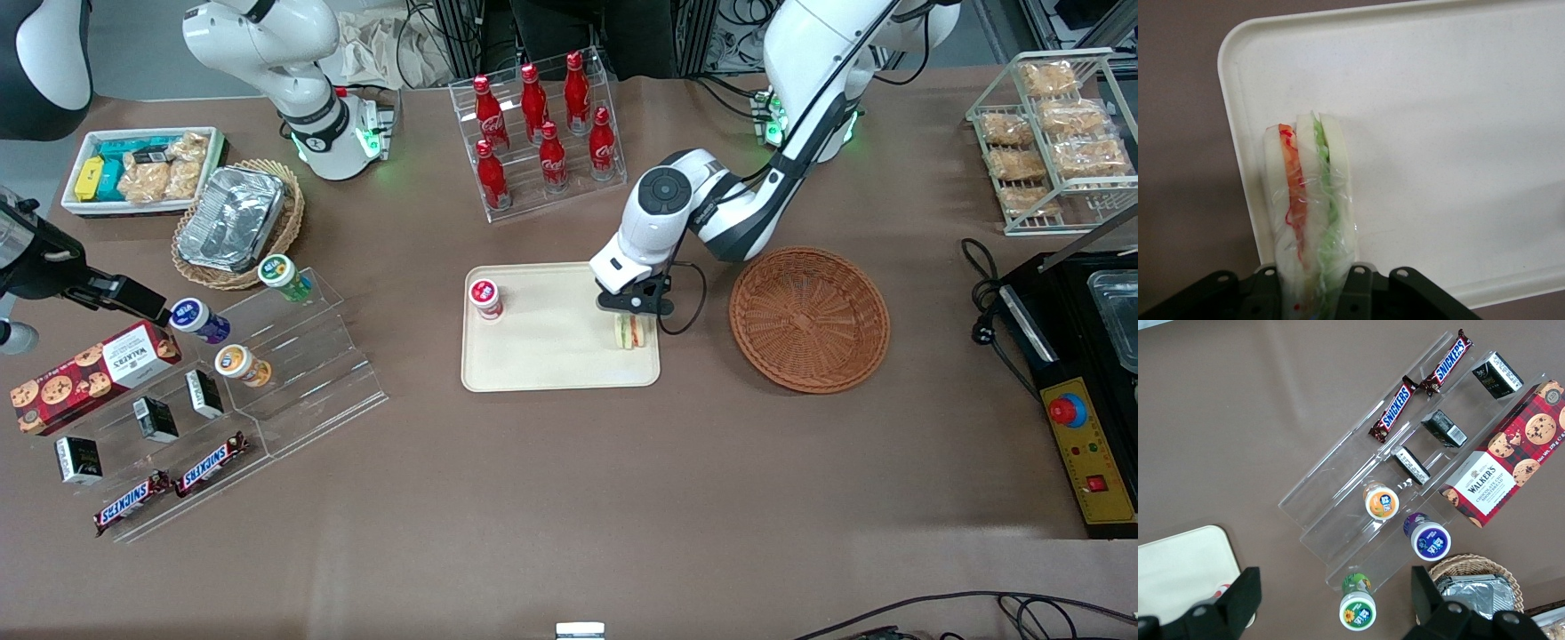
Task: Place sandwich from basket to tray
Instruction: 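Lower the sandwich onto the tray and open the left gripper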
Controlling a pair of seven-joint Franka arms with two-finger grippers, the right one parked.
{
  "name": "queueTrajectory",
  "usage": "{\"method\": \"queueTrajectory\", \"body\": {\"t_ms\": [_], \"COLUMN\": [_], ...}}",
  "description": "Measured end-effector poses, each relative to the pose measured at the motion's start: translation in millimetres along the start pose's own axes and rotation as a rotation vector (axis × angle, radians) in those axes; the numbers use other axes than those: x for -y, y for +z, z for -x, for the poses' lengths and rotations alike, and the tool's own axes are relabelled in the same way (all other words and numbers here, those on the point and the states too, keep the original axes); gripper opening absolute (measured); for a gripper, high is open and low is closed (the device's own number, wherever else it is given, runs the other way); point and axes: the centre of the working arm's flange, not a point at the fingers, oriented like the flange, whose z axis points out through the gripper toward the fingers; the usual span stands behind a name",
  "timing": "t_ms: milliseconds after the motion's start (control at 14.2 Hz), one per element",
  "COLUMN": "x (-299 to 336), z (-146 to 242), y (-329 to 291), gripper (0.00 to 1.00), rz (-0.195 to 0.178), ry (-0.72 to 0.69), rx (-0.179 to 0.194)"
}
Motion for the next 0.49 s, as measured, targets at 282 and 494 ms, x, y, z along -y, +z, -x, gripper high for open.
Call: {"method": "queueTrajectory", "body": {"t_ms": [282,494], "x": [-1.5,-3.7], "z": [1.2,3.6], "y": [8.0,14.7], "gripper": [0.21,0.21], "rz": [-0.001,0.0], "ry": [0.02,0.024], "rx": [-0.008,0.0]}}
